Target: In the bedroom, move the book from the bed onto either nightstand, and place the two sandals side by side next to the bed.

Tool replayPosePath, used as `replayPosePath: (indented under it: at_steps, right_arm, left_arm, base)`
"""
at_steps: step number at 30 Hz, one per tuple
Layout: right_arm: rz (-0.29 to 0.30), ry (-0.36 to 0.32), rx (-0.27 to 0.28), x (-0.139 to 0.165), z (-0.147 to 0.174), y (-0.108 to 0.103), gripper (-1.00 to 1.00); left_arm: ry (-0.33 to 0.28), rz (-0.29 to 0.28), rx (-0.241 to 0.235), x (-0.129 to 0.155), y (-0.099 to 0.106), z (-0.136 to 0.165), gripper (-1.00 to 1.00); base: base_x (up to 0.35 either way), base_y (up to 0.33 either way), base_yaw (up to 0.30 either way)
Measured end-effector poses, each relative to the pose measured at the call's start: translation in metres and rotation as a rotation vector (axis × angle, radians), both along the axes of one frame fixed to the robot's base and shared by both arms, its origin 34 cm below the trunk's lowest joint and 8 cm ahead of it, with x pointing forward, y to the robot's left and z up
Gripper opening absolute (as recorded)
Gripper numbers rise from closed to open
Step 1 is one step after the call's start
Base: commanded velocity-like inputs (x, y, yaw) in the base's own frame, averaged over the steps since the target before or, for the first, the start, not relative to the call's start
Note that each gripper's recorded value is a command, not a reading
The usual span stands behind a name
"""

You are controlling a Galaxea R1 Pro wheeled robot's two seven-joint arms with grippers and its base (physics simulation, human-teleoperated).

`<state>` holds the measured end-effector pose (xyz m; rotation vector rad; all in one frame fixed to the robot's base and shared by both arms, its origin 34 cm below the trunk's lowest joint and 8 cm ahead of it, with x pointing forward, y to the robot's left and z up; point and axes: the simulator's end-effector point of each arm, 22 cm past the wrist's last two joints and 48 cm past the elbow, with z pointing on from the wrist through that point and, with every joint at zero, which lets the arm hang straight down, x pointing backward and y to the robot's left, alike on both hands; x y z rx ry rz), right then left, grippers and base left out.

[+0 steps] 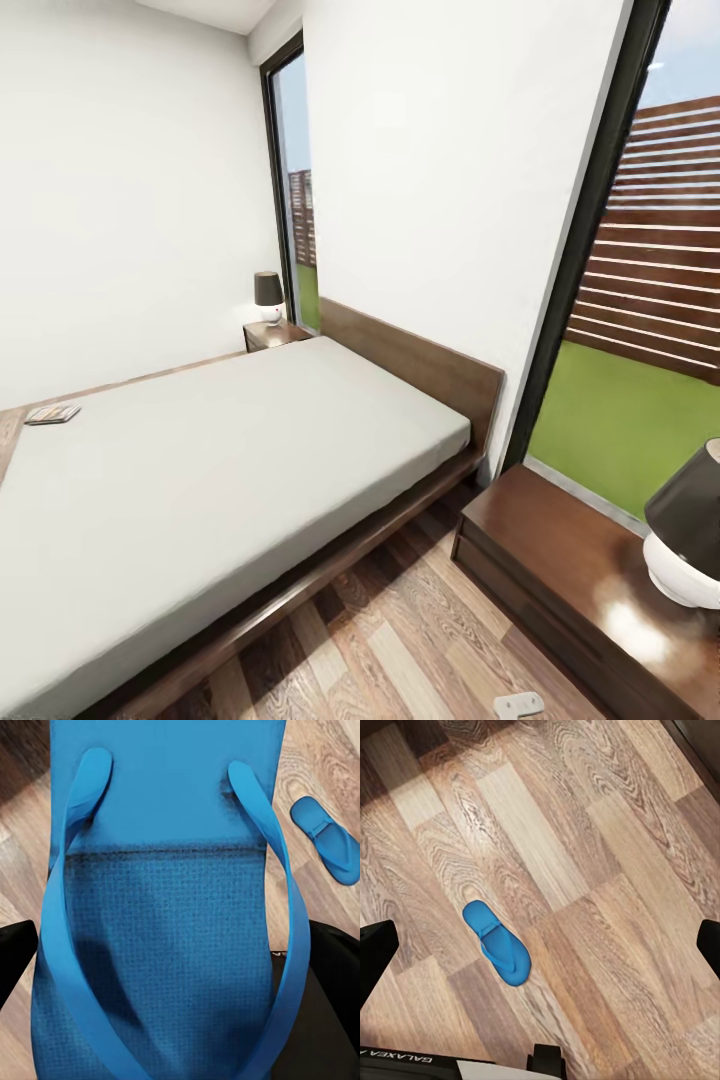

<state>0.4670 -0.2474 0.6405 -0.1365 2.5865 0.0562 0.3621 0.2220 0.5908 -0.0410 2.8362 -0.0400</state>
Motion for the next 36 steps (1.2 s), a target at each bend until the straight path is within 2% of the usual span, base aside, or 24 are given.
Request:
replayPosePath:
  at_steps: [36]
  right_arm:
    - [0.000, 0.009, 0.002, -0.0029, -0.0030, 0.0012, 1.00]
  left_arm:
    - [0.009, 0.000, 0.001, -0.0031, 0.0002, -0.0020, -1.00]
  base:
    - [0.000, -0.039, 0.061]
